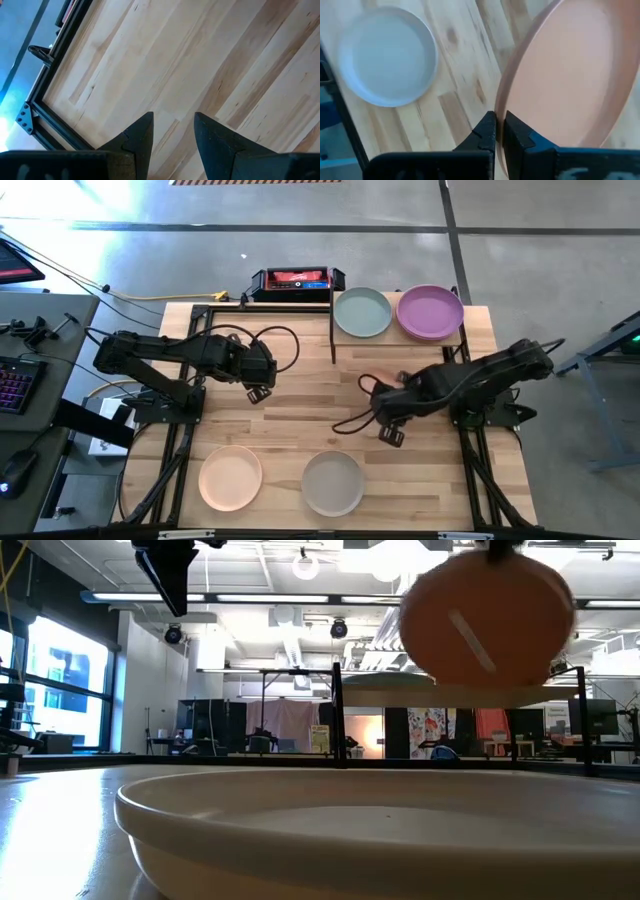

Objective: Place and stack plates onto a shelf
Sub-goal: Stack the light orange plate on top of the blue plate on the shelf

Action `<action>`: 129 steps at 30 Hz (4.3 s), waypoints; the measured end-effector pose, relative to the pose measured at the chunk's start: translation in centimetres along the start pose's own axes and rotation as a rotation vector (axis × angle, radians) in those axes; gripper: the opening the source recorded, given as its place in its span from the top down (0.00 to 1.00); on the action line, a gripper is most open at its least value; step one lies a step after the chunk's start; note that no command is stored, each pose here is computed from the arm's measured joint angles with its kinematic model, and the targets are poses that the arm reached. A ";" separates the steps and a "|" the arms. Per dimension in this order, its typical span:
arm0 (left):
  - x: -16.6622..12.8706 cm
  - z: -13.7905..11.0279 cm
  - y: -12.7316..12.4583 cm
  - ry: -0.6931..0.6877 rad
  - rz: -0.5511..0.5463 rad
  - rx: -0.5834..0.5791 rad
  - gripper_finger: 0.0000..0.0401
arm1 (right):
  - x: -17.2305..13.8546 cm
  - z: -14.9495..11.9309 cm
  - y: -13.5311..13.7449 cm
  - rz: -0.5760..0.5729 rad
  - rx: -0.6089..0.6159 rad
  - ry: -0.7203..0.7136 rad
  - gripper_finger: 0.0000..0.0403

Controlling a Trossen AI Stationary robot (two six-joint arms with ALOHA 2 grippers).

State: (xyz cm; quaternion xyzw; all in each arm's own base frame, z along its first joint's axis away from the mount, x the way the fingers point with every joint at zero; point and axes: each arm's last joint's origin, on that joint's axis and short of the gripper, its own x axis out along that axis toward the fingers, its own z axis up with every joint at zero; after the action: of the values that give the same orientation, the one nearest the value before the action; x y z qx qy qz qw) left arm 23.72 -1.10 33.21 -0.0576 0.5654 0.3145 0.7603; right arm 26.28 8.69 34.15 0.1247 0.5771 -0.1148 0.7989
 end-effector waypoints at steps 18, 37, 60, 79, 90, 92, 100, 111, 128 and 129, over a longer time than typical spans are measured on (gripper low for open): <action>0.0 0.0 0.0 0.000 0.000 -0.001 0.67 | -5.7 4.9 -6.7 -0.400 -0.403 -0.219 1.00; 0.0 0.0 0.0 0.001 -0.001 -0.002 0.67 | 1.7 7.3 -15.0 -0.342 -0.552 -0.093 1.00; 0.0 0.0 0.0 0.001 -0.001 -0.002 0.67 | 5.2 8.8 -19.5 -0.310 -0.542 0.013 1.00; 0.0 0.0 0.0 0.001 -0.001 -0.002 0.67 | 5.7 8.8 -19.5 -0.358 -0.519 0.058 1.00; 0.0 -0.1 -0.1 0.023 -0.032 -0.010 0.67 | 5.6 8.8 -19.5 -0.373 -0.517 0.056 0.84; 0.0 -0.1 -0.1 0.023 -0.032 -0.011 0.67 | 5.4 8.8 -19.6 -0.387 -0.517 0.062 0.84; 0.0 -0.1 -0.1 0.023 -0.032 -0.010 0.67 | 2.9 9.3 -18.9 -0.393 -0.529 0.049 0.83; 0.0 -0.1 -0.1 0.022 -0.032 -0.011 0.67 | 2.5 9.5 -18.7 -0.351 -0.506 0.031 0.83; 0.0 -0.1 -0.1 0.022 -0.031 -0.028 0.67 | 2.9 10.0 -20.1 -0.290 -0.409 -0.023 0.83; 0.0 -0.1 -0.1 0.023 -0.031 -0.028 0.67 | 3.2 10.1 -20.2 -0.287 -0.402 -0.015 0.83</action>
State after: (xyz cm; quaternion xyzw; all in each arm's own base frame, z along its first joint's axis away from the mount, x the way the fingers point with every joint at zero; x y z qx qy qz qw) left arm 23.71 -1.21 33.16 -0.0805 0.5686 0.3098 0.7578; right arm 29.66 -13.77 32.83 -0.1210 0.5941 -0.1111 0.7874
